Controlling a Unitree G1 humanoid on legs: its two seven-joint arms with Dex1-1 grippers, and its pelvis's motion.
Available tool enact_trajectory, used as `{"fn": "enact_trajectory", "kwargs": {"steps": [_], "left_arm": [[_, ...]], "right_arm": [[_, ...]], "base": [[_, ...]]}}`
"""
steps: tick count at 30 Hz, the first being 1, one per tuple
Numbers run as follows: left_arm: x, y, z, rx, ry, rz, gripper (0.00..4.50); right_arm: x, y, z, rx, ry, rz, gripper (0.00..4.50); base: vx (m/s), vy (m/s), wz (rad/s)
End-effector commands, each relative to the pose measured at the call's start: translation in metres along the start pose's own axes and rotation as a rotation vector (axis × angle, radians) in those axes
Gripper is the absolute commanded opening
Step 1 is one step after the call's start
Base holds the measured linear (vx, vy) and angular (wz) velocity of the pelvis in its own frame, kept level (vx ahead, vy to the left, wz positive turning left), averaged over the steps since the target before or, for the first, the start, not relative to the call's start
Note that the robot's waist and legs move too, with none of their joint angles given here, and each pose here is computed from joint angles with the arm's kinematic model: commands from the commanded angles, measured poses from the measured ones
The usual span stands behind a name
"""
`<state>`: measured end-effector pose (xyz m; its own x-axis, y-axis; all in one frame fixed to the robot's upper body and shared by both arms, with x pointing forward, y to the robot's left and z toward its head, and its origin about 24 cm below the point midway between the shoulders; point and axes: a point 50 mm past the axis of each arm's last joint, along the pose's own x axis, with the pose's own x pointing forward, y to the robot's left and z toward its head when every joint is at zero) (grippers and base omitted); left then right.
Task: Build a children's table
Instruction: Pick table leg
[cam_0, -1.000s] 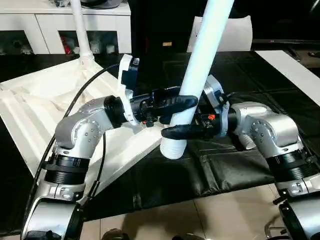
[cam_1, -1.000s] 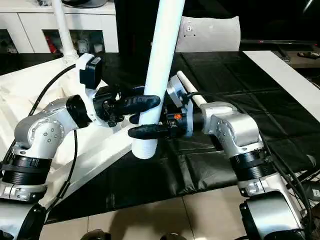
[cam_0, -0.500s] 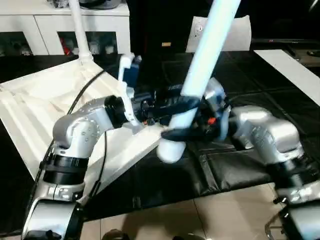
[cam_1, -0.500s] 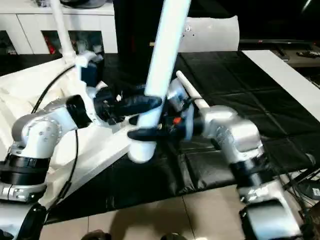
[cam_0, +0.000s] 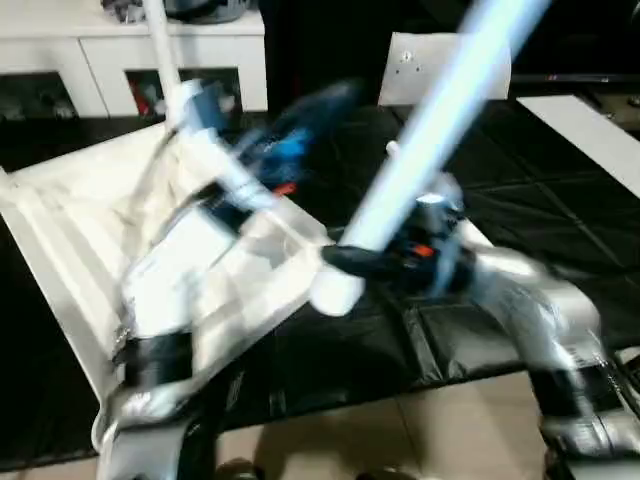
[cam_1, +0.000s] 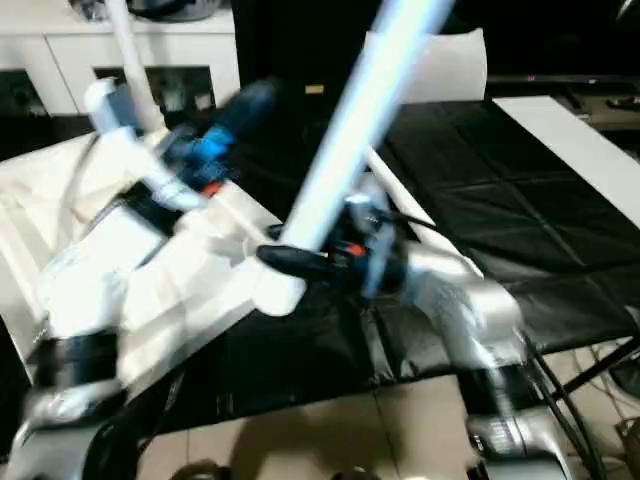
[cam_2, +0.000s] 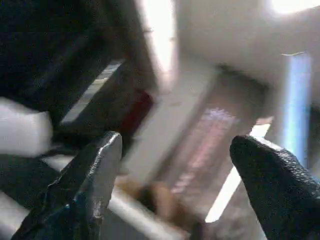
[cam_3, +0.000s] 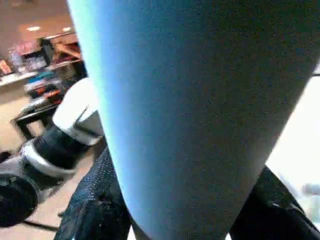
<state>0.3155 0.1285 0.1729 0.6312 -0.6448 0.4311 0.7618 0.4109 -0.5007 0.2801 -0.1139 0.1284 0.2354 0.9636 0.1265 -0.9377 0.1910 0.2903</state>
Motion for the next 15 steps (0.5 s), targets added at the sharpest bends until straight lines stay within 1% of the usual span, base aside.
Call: {"fn": "enact_trajectory", "kwargs": {"steps": [1,2,3,5,6,7,8,9,10,11,12,13,14,15], "left_arm": [[-0.009,0.008,-0.006,0.098,0.086,0.122,3.87],[-0.015,0.011,-0.009,0.151,0.132,0.161,3.87],[-0.024,0.015,-0.018,0.249,0.217,0.220,3.87],[-0.029,0.019,-0.025,0.274,0.265,0.272,3.87],[-0.033,0.020,-0.031,0.331,0.308,0.305,4.01],[-0.034,0.020,-0.031,0.339,0.313,0.308,4.10],[-0.038,0.024,-0.039,0.382,0.376,0.368,4.10],[-0.040,0.027,-0.044,0.402,0.408,0.419,4.16],[-0.041,0.027,-0.045,0.404,0.413,0.429,4.16],[-0.044,0.031,-0.050,0.452,0.430,0.490,4.16],[-0.044,0.031,-0.051,0.471,0.421,0.495,4.16],[-0.045,0.032,-0.053,0.505,0.399,0.502,4.16],[-0.045,0.031,-0.054,0.509,0.399,0.502,4.16],[-0.045,0.029,-0.059,0.534,0.407,0.489,4.16]], "right_arm": [[-0.006,0.003,0.007,-0.056,-0.016,-0.079,1.93],[-0.009,0.002,0.006,-0.069,-0.022,-0.132,1.93],[-0.013,-0.002,0.004,-0.090,-0.030,-0.256,1.93],[-0.017,-0.006,0.003,-0.120,-0.024,-0.350,1.93],[-0.021,-0.012,0.001,-0.121,-0.039,-0.468,1.93],[-0.021,-0.013,0.001,-0.121,-0.041,-0.482,1.93],[-0.023,-0.013,0.001,-0.126,-0.067,-0.553,1.93],[-0.025,-0.014,0.001,-0.127,-0.088,-0.618,1.93],[-0.026,-0.014,0.000,-0.127,-0.091,-0.628,1.93],[-0.028,-0.013,-0.001,-0.143,-0.101,-0.704,1.93],[-0.028,-0.013,-0.003,-0.139,-0.092,-0.733,1.93],[-0.029,-0.012,-0.007,-0.134,-0.068,-0.781,1.93],[-0.029,-0.012,-0.008,-0.135,-0.063,-0.789,1.93],[-0.031,-0.013,-0.015,-0.131,-0.003,-0.870,1.93]], "base": [[0.000,0.000,0.00],[0.000,0.000,0.00],[0.000,0.000,0.00],[0.000,0.000,0.00],[0.000,0.000,0.00],[0.000,0.000,0.00],[0.000,0.000,0.00],[0.000,0.000,0.00],[0.000,0.000,0.00],[0.000,0.000,0.00],[0.000,0.000,0.00],[0.000,0.000,0.00],[0.000,0.000,0.00],[0.000,0.000,0.00]]}}
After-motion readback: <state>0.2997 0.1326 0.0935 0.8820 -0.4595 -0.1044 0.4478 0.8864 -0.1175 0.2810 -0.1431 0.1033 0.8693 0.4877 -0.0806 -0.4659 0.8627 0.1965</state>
